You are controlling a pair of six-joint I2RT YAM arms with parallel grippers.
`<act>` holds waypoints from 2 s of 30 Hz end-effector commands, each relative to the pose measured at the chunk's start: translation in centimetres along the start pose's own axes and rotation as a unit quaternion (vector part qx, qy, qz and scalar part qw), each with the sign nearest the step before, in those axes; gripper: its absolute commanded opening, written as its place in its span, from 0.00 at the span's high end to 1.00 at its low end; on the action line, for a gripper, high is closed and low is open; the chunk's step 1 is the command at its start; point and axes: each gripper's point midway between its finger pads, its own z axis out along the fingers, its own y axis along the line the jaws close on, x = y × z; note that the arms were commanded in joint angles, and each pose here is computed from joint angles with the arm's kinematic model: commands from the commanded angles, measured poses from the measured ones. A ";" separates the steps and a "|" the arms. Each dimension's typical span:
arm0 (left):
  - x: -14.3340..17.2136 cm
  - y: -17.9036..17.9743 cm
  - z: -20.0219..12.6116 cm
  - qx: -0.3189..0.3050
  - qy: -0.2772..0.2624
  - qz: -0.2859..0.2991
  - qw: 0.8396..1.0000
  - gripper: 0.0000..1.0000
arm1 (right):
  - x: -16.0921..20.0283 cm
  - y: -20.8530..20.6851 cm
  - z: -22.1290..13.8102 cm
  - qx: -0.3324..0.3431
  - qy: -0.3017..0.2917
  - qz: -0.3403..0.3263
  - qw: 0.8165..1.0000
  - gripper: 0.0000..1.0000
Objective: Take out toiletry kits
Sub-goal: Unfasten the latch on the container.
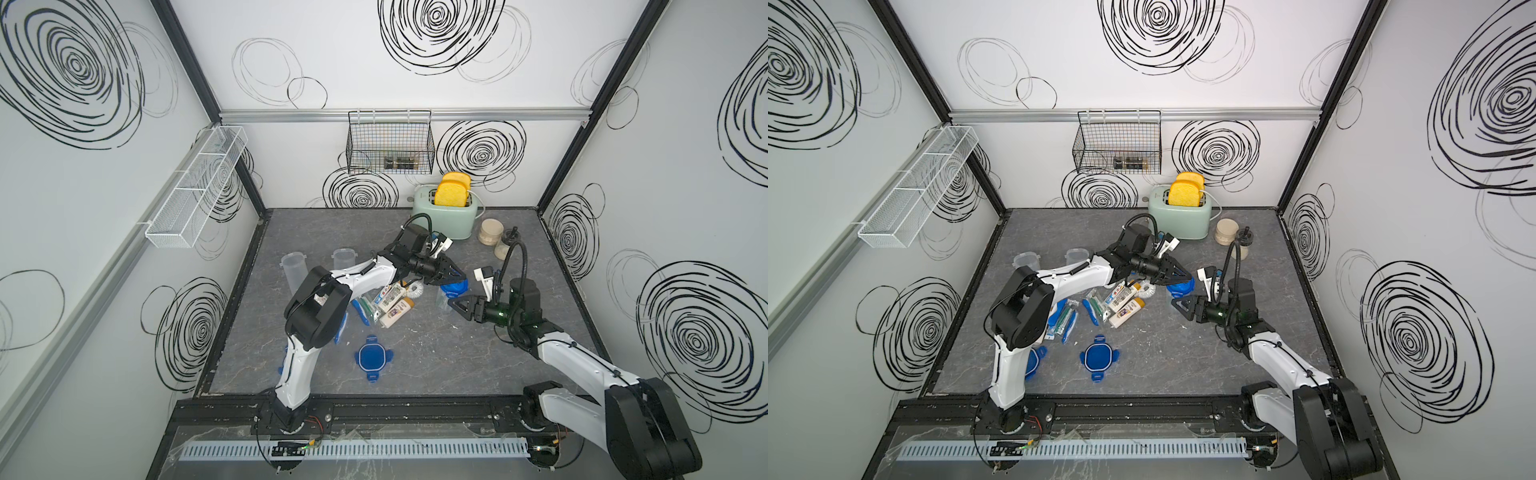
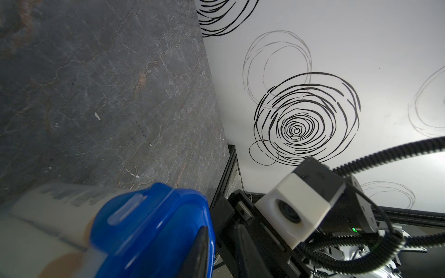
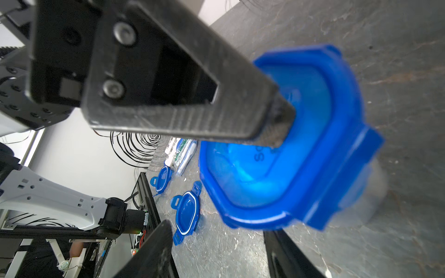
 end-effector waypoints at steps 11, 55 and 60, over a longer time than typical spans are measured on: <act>0.9 4.7 0.8 -0.041 0.008 -0.043 0.998 0.76 | -1.4 0.8 0.4 -0.031 -0.025 -0.032 0.999 0.38; 2.1 6.6 1.4 -0.072 0.010 -0.046 0.996 0.79 | -0.3 5.9 0.3 -0.136 -0.017 -0.109 0.985 0.42; 2.0 6.7 1.4 -0.075 0.009 -0.044 0.996 0.79 | -0.1 6.5 0.3 -0.148 -0.014 -0.118 0.982 0.43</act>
